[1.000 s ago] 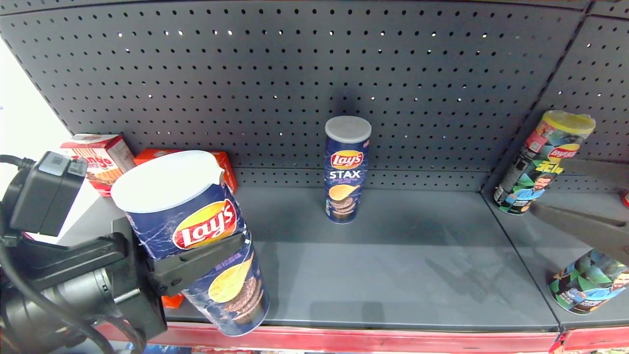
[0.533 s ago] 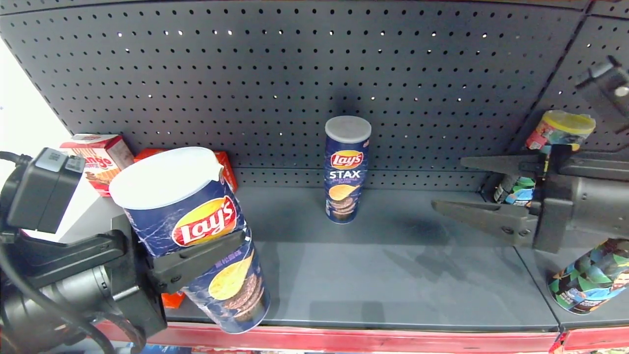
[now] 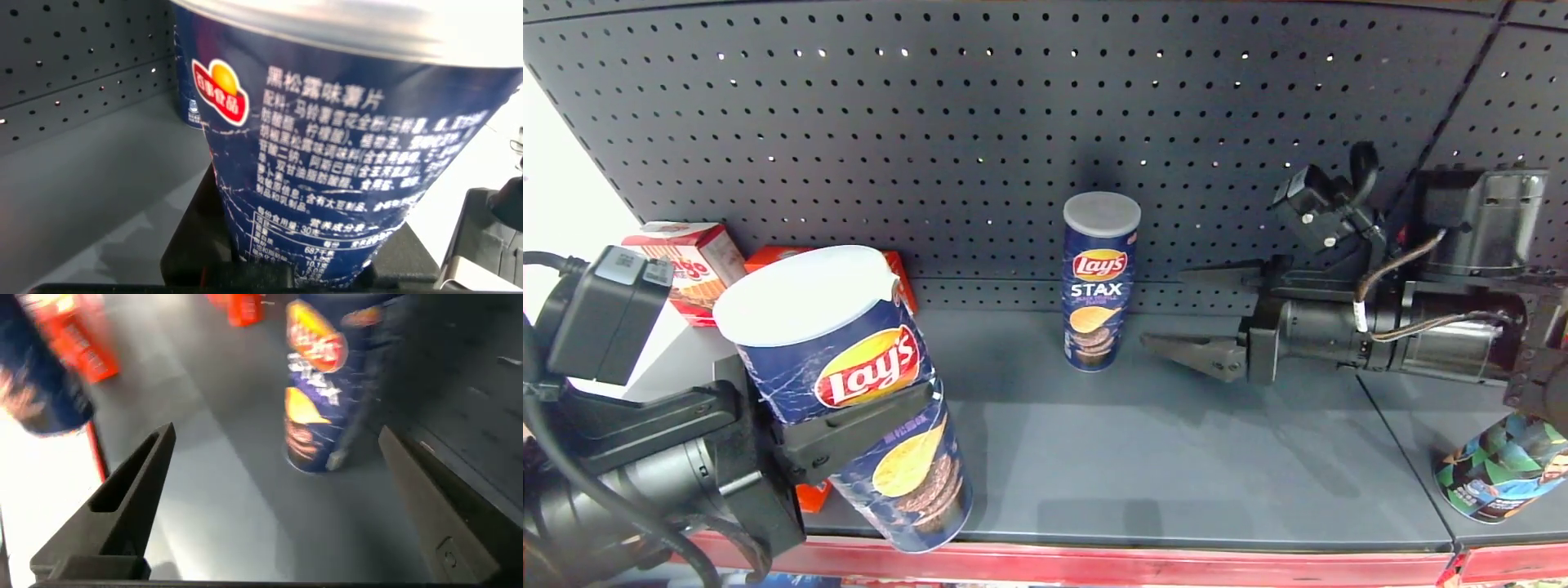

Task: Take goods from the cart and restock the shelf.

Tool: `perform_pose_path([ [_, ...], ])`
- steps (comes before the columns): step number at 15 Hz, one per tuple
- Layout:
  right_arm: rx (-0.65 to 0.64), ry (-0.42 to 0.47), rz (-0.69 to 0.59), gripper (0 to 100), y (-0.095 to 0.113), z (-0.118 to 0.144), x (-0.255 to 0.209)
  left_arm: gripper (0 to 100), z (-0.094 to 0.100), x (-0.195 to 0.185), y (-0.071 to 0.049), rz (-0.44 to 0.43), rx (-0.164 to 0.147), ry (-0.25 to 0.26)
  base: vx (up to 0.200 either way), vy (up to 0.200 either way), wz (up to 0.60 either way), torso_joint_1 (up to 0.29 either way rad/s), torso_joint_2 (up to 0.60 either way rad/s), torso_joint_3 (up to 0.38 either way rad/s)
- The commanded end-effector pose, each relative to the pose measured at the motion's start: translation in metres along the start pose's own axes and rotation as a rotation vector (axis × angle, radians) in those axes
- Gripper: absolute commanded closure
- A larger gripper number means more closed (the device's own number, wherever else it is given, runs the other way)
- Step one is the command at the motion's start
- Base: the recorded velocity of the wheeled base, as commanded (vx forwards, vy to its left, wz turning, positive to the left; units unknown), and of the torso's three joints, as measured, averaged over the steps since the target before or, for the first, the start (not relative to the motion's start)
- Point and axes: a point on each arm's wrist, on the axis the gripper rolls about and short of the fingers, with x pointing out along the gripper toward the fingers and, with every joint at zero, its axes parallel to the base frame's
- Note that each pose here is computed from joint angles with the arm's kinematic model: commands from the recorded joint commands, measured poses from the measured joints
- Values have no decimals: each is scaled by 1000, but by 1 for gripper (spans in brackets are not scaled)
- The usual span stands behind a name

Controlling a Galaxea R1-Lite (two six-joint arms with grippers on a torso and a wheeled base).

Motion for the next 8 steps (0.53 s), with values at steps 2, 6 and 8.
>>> perform_pose_path([
  [2, -33, -11, 89, 0, -34, -34, 15, 100, -2, 1, 0, 0, -3, 7, 0, 0, 0, 0, 0, 0],
  [6, -60, -70, 167, 0, -46, -37, 34, 100, -2, 0, 0, 1, -6, 10, 0, 0, 0, 0, 0, 0],
  [8, -74, -91, 181, 0, -53, -35, 44, 100, -4, 1, 0, 1, -8, 14, 0, 0, 0, 0, 0, 0],
])
